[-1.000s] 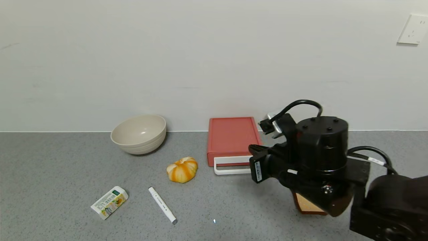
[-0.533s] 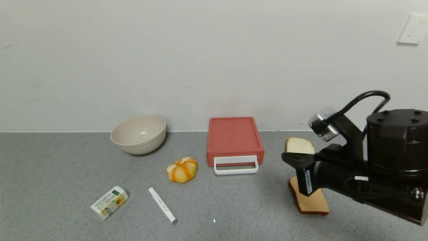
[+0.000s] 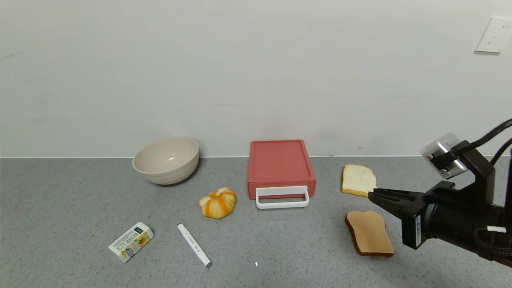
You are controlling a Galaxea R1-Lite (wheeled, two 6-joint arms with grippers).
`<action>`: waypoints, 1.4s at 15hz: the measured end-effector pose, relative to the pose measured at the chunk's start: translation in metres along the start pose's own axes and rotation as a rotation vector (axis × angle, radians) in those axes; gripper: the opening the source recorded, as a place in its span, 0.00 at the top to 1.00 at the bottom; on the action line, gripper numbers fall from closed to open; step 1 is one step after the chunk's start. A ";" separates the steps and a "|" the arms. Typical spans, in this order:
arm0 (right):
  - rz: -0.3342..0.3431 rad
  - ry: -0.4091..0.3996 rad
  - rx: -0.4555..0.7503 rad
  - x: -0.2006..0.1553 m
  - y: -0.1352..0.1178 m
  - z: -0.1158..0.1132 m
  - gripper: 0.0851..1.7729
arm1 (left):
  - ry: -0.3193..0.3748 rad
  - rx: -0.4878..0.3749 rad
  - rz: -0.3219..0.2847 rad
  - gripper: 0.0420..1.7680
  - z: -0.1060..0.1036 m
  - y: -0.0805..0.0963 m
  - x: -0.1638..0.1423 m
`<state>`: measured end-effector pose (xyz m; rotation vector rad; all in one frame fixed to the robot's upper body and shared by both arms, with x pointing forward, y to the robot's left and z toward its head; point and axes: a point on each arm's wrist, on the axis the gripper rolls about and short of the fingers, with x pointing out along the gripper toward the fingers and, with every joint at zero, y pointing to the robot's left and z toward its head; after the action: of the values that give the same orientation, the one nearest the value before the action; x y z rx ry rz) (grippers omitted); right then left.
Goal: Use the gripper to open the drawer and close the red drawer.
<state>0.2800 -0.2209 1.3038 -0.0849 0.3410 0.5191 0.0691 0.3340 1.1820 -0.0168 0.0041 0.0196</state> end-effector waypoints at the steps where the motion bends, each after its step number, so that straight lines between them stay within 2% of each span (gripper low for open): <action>1: -0.005 -0.002 0.004 -0.005 -0.002 -0.003 0.78 | 0.000 0.000 0.000 0.02 0.000 0.000 0.000; 3: -0.006 -0.016 0.021 -0.017 -0.004 -0.007 0.61 | 0.000 -0.001 0.000 0.02 0.000 0.000 0.000; 6: -0.003 -0.042 0.048 -0.036 -0.005 -0.012 0.43 | 0.000 0.000 0.000 0.02 0.000 0.000 0.000; 9: -0.015 -0.061 0.056 -0.054 -0.007 -0.022 0.30 | 0.000 -0.001 0.000 0.02 0.000 0.000 0.000; 12: -0.059 -0.078 0.068 -0.075 -0.013 -0.030 0.22 | 0.000 0.000 0.000 0.02 0.000 0.000 0.000; 17: -0.174 -0.084 0.099 -0.121 -0.021 -0.044 0.14 | 0.000 0.000 0.000 0.02 0.000 0.000 0.000; 21: -0.354 -0.109 0.138 -0.160 -0.023 -0.056 0.10 | 0.000 0.000 -0.001 0.02 0.000 0.000 0.000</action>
<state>0.1446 -0.3256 1.3059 0.0175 0.2476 0.1486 0.0691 0.3339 1.1820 -0.0163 0.0037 0.0181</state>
